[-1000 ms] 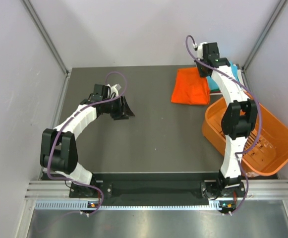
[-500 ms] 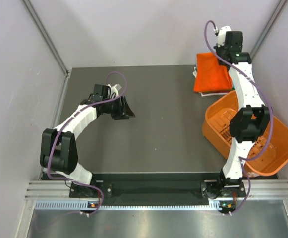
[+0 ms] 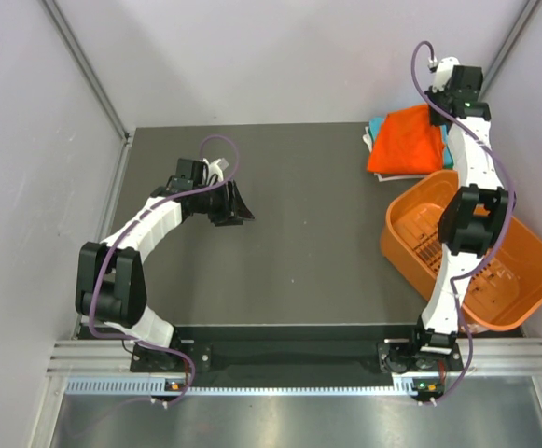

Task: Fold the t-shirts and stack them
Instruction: Neatly place the folded tshirt to the corner

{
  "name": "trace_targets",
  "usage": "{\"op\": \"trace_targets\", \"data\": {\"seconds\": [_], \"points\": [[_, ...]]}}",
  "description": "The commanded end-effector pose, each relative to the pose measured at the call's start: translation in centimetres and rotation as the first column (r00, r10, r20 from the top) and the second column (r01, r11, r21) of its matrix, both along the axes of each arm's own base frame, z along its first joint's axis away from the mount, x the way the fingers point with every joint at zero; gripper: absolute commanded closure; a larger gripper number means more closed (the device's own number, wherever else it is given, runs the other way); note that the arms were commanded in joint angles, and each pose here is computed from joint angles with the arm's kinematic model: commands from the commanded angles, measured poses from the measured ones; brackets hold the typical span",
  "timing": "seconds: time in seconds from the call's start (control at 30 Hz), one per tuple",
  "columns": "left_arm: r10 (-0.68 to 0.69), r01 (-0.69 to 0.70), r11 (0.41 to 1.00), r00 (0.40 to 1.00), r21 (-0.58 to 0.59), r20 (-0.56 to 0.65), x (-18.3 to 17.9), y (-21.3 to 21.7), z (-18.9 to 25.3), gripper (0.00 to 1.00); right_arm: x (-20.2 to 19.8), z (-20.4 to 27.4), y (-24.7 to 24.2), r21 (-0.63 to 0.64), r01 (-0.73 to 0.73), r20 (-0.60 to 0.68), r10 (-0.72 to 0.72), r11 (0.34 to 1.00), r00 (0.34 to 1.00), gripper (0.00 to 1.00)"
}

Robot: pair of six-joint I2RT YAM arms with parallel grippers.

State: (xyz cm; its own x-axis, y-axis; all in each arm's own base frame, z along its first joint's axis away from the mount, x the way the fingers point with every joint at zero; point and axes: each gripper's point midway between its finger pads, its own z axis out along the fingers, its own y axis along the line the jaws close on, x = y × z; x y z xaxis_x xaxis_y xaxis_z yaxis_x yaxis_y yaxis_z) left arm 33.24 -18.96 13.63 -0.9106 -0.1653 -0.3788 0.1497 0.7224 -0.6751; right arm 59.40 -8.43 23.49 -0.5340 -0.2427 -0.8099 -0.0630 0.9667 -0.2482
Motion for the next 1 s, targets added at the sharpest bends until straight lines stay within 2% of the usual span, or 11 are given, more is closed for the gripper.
{"op": "trace_targets", "data": {"seconds": [0.0,0.17,0.33,0.47,0.7,0.97], "points": [[-0.001,0.002,1.0,0.998,-0.009,0.055,0.9,0.0,1.0,0.48,1.0,5.3,3.0,-0.008,-0.126,0.167,0.126,0.992,0.978,1.0],[-0.005,0.006,1.0,0.998,-0.016,0.057,0.9,-0.1,1.2,0.48,-1.5,8.1,5.1,-0.03,-0.184,0.193,0.186,0.983,0.963,1.0],[-0.007,0.008,1.0,0.999,-0.02,0.053,0.6,-0.1,1.1,0.48,-4.1,10.6,5.1,-0.053,-0.165,0.231,0.173,0.985,0.957,1.0],[-0.007,0.008,1.0,0.998,-0.021,0.059,0.5,-0.1,1.2,0.48,-4.7,10.9,4.8,-0.057,-0.159,0.198,0.167,0.986,0.966,1.0],[-0.011,0.013,1.0,0.998,-0.027,0.055,0.6,-0.2,1.1,0.48,-4.2,11.5,3.6,-0.085,-0.131,0.201,0.146,0.988,0.969,1.0],[-0.012,0.013,1.0,0.999,-0.024,0.045,0.8,-0.3,0.7,0.48,0.1,7.6,1.0,-0.041,-0.113,0.205,0.119,0.993,0.972,1.0]]}}
